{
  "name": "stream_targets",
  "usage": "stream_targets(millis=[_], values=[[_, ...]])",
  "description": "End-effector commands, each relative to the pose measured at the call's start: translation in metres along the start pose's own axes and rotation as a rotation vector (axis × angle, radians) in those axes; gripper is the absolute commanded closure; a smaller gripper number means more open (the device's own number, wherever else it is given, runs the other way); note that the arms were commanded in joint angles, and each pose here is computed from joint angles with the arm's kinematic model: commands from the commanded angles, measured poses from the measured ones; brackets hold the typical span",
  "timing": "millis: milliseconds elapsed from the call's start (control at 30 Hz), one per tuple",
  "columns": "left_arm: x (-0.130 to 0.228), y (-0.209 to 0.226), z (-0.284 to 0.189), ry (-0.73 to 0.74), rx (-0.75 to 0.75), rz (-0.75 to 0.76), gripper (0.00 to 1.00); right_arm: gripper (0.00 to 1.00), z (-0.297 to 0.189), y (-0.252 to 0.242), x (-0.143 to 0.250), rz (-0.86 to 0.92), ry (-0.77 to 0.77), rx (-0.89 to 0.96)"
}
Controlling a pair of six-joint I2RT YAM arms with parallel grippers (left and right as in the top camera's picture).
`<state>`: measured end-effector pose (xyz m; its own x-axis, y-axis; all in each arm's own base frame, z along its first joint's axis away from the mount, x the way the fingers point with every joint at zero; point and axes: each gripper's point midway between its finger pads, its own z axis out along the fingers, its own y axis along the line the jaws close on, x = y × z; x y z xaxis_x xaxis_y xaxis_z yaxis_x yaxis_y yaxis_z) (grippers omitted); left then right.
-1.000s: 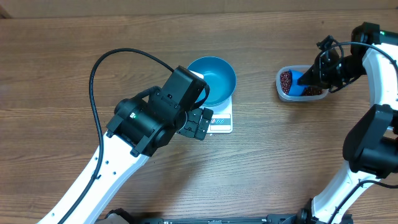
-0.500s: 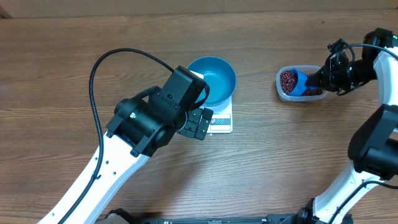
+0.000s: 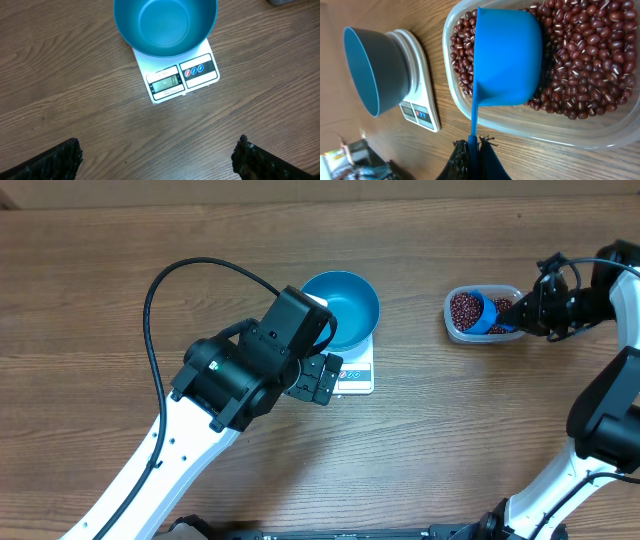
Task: Scoop item into bowl and weigh 150g on scale
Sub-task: 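Drag the scoop through the beans toward the tub's right edge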
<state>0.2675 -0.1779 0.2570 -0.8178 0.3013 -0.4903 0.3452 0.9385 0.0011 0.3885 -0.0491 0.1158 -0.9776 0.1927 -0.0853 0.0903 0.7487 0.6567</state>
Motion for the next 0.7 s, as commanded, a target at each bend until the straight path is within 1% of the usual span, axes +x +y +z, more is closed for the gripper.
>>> stream_targets(millis=[0, 300, 667], values=[[-0.005, 0.001, -0.005, -0.018, -0.003, 0.015, 0.0, 0.96, 0.009, -0.006, 0.004, 0.031, 0.011, -0.045], [-0.005, 0.001, -0.005, -0.018, -0.003, 0.015, 0.0, 0.96, 0.0, -0.014, 0.003, 0.068, -0.023, -0.071], [-0.005, 0.001, -0.005, -0.018, -0.003, 0.015, 0.0, 0.96, 0.006, -0.019, 0.006, 0.08, -0.031, -0.095]])
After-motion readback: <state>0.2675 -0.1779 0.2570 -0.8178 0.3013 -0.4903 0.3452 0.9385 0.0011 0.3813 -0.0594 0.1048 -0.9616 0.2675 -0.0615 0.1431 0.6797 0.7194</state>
